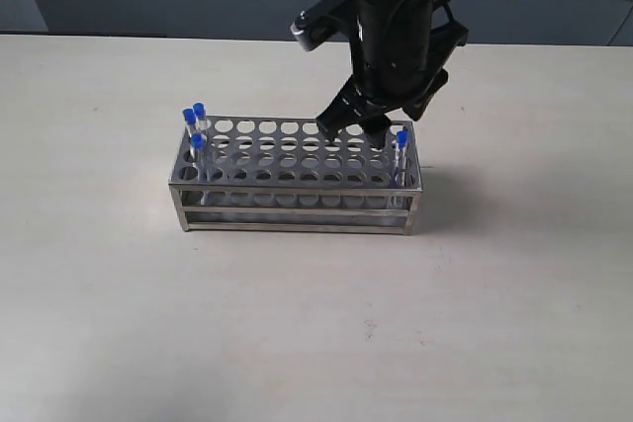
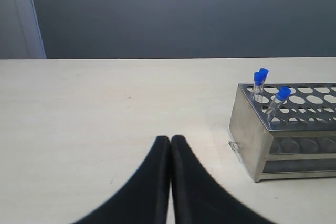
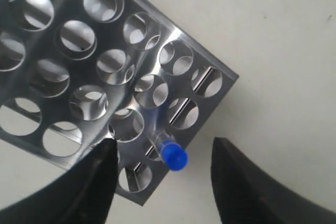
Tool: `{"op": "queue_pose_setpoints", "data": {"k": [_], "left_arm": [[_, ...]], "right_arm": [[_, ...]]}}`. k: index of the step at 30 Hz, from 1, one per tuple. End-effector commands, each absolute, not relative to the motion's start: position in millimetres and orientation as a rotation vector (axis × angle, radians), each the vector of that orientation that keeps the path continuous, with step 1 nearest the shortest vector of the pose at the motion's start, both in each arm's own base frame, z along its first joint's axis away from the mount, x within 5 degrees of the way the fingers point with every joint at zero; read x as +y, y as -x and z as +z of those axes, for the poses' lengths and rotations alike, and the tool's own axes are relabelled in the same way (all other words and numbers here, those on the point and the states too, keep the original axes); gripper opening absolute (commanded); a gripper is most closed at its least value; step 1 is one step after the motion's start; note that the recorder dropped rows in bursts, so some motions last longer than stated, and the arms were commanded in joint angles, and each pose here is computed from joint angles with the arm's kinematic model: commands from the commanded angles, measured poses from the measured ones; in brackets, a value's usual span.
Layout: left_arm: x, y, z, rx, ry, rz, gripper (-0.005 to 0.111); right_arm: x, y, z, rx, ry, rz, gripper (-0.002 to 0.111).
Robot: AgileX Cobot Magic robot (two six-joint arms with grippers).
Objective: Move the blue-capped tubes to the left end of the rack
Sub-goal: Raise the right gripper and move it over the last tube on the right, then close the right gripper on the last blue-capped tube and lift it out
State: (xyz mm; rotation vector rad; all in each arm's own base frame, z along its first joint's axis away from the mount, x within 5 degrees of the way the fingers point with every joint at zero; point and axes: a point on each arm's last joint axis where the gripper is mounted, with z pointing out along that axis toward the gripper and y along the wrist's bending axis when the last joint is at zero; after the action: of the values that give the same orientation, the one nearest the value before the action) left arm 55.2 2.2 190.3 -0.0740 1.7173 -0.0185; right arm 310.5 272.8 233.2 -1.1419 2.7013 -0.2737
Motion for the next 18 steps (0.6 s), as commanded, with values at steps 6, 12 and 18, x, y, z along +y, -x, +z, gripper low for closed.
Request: {"op": "queue_pose_setpoints", "data": {"k": [6,12,18], "left_arm": [[1.7,-55.5,192.3,1.713,0.065,-0.025,0.001],[1.7,-55.5,192.3,1.713,0.065,-0.025,0.001],[1.7,-55.5,192.3,1.713,0.065,-0.025,0.001]], "right_arm": [[269.9,-315.0,221.0,2.719,1.154,-0.34,0.027],[269.8,-314.9,221.0,2.72,1.154,-0.34,0.0],[269.6,-314.7,222.1,2.718,1.153,-0.339,0.0]]}}
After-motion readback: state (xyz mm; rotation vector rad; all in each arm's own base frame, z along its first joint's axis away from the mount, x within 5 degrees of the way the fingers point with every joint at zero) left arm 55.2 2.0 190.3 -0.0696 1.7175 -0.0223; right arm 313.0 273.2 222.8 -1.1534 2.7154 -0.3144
